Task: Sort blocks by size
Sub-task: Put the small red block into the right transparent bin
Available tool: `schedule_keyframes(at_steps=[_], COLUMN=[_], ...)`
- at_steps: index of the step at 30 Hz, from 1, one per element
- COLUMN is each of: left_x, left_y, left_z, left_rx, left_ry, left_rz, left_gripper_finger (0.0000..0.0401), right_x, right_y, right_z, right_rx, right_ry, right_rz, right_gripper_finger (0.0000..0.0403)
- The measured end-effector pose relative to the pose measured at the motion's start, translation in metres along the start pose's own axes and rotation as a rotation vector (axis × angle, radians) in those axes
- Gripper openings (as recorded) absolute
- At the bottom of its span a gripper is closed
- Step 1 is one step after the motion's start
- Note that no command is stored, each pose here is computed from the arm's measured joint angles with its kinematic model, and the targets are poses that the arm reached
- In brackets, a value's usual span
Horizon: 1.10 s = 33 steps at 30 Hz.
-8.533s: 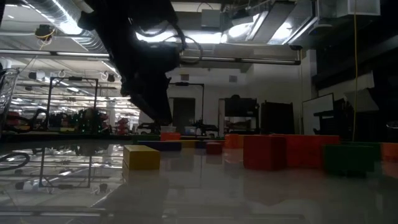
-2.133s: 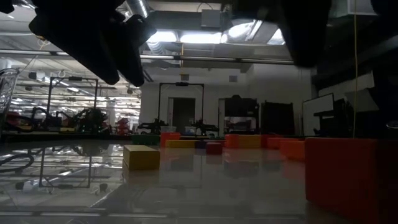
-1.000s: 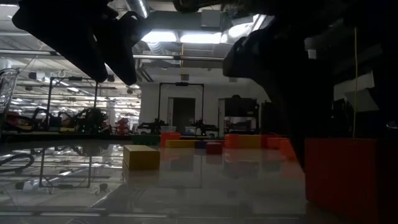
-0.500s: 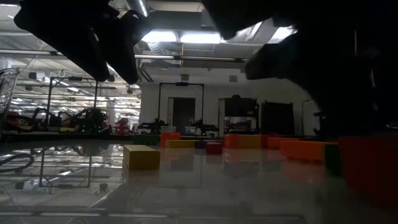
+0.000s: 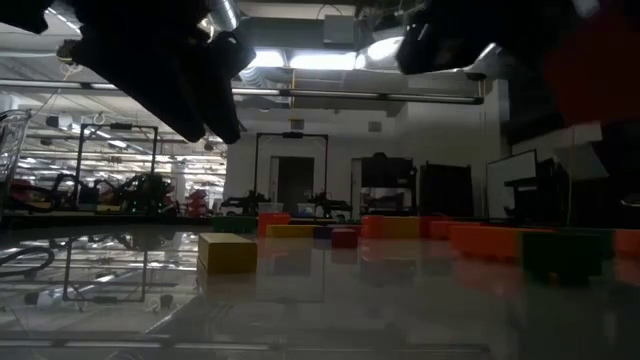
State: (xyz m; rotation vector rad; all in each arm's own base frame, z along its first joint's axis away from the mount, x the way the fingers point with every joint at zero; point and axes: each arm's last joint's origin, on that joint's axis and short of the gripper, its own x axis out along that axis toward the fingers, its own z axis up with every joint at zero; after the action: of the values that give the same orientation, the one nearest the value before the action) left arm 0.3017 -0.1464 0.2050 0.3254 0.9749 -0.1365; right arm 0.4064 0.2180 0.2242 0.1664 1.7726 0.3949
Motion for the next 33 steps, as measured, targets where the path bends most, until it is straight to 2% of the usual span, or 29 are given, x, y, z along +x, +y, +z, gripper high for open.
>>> schedule_keyframes(at_steps=[5,9,14,19,22,27,33], left_x=[0.002,0.003,0.004,0.004,0.004,0.005,0.007], left_y=[0.007,0.011,0.015,0.015,0.015,0.018,0.026], left_z=[0.001,0.001,0.001,0.001,0.001,0.003,0.009], left_rx=[-0.006,-0.011,-0.021,-0.038,-0.045,-0.055,-0.068], left_ry=[0.000,-0.001,0.002,0.003,0.002,-0.011,-0.070], left_rz=[0.010,0.018,0.023,0.025,0.024,0.027,0.039], left_gripper_finger=[0.0172,0.0172,0.0172,0.0172,0.0172,0.0172,0.0172], right_x=[-0.022,-0.038,-0.061,-0.067,-0.058,-0.014,0.038], right_y=[0.002,0.011,0.029,0.049,0.058,0.070,0.080], right_z=[-0.008,-0.021,-0.045,-0.080,-0.107,-0.137,-0.157], right_rx=[0.019,0.030,0.010,-0.009,0.077,0.284,0.375], right_ry=[-0.010,-0.029,-0.118,-0.199,-0.196,-0.099,-0.024], right_rz=[0.141,0.175,0.103,-0.098,-0.189,-0.285,-0.369], right_gripper_finger=[0.0135,0.0135,0.0136,0.0136,0.0137,0.0137,0.0151])
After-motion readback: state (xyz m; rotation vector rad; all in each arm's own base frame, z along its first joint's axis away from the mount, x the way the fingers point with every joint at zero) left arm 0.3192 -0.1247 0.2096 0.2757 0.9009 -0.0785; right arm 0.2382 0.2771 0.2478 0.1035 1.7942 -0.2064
